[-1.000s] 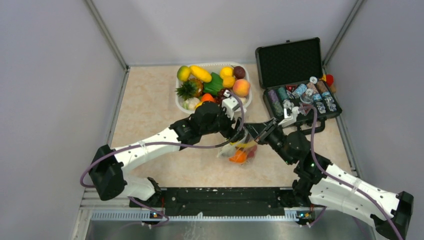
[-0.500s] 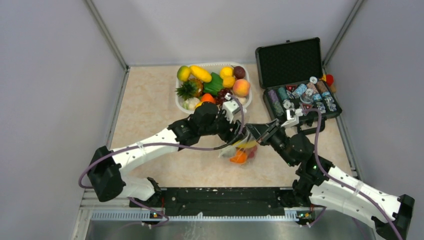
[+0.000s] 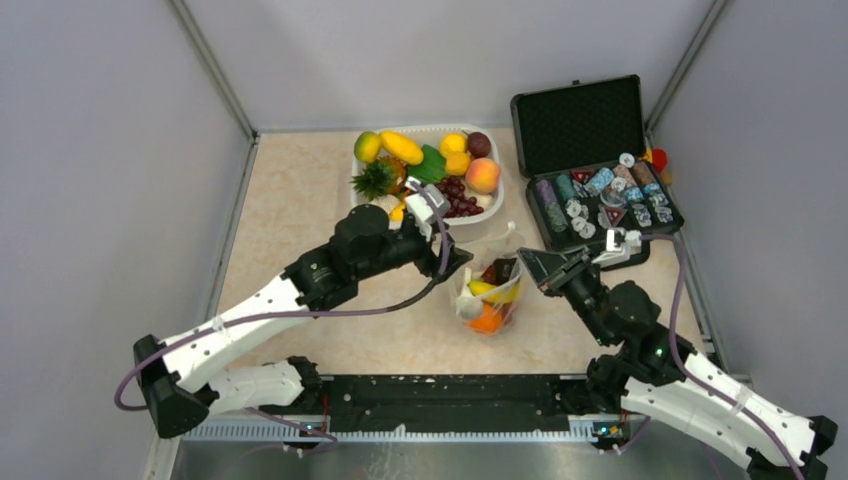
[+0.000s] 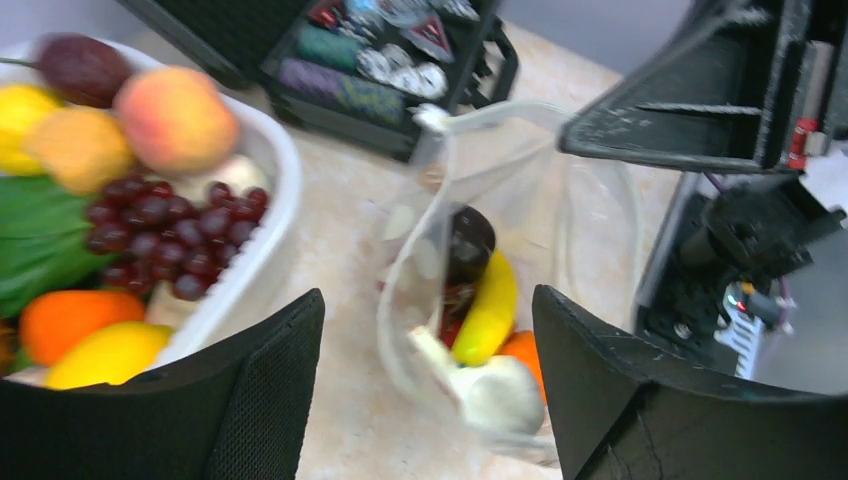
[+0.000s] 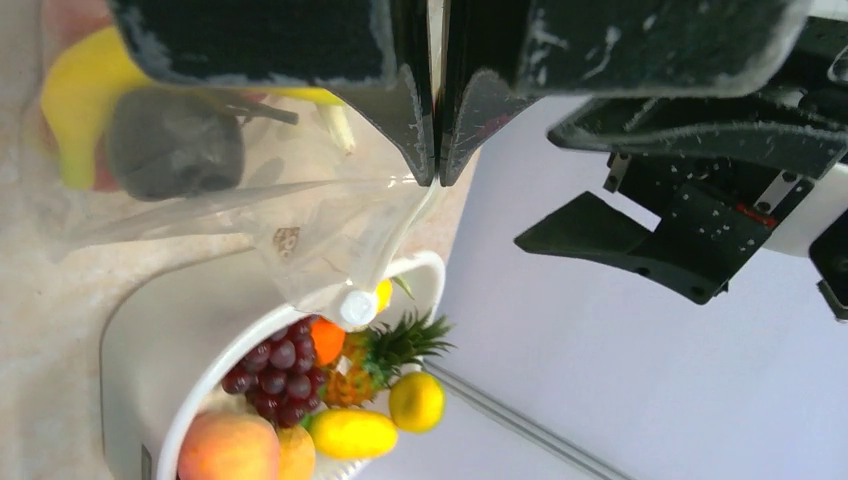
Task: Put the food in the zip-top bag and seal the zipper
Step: Place the fake fruit in the zipper food storage bag, then pick up the fake fruit from the zipper food storage bag.
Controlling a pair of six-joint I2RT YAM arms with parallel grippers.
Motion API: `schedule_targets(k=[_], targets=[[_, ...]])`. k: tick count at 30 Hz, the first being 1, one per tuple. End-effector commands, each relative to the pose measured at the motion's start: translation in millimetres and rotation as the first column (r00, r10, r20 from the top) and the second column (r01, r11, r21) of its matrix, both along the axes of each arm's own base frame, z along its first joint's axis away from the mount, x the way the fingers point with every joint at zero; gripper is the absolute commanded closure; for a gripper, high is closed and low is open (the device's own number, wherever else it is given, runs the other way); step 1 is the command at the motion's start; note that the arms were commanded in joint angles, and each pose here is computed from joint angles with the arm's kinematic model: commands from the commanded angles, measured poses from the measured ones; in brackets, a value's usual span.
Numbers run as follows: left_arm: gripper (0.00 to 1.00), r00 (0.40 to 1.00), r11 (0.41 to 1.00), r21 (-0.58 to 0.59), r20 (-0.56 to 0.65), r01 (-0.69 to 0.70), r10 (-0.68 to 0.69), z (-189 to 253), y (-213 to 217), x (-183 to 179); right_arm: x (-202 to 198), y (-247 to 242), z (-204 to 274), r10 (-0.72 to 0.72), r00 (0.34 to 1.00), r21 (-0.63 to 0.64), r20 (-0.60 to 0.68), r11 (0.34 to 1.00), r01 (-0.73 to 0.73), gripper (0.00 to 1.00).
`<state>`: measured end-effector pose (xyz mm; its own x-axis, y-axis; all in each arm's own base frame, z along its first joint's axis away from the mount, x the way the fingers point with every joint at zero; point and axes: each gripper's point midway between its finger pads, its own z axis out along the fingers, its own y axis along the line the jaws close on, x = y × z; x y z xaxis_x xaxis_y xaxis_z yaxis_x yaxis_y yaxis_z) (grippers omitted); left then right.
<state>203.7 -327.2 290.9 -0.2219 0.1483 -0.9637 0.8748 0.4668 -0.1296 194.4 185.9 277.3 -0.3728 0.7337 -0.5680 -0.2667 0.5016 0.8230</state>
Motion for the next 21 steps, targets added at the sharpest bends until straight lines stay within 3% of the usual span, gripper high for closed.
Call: schedule_targets(k=[1, 3, 7, 11, 14, 17, 21], targets=[[0.19, 0.958, 0.967, -0.097, 0.141, -0.237, 0.249, 47.5, 36.6, 29.8, -9.2, -16.0, 44.0, -0.013, 0.994, 0.050, 0.106, 0.999, 0.007, 1.00], [0.17, 0.935, 0.947, -0.101, 0.156, -0.306, 0.319, 48.2, 48.5, 40.8, -6.0, -22.2, 35.0, -0.047, 0.998, 0.020, 0.050, 0.999, 0.046, 1.00], [0.12, 0.914, 0.921, -0.086, 0.121, -0.380, 0.388, 44.1, 58.1, 58.0, -9.0, -12.9, 45.6, -0.001, 0.995, 0.034, 0.095, 0.999, -0.002, 1.00], [0.10, 0.907, 0.907, -0.112, 0.069, -0.407, 0.416, 40.6, 61.8, 75.7, -0.3, -10.9, 17.3, -0.040, 0.999, -0.046, -0.030, 0.998, 0.038, 1.00], [0.09, 0.901, 0.895, -0.115, 0.012, -0.431, 0.435, 39.1, 69.3, 88.6, -11.6, 14.7, 46.9, 0.107, 0.989, -0.015, 0.104, 0.994, -0.106, 1.00], [0.06, 0.909, 0.897, -0.158, 0.002, -0.412, 0.418, 46.2, 71.8, 99.5, -12.4, 19.3, 55.1, 0.127, 0.979, -0.015, 0.162, 0.992, -0.126, 1.00], [0.04, 0.921, 0.912, -0.133, -0.022, -0.389, 0.390, 48.9, 67.8, 117.6, 6.1, 7.1, 5.8, -0.004, 0.999, -0.108, -0.033, 0.994, 0.001, 1.00]])
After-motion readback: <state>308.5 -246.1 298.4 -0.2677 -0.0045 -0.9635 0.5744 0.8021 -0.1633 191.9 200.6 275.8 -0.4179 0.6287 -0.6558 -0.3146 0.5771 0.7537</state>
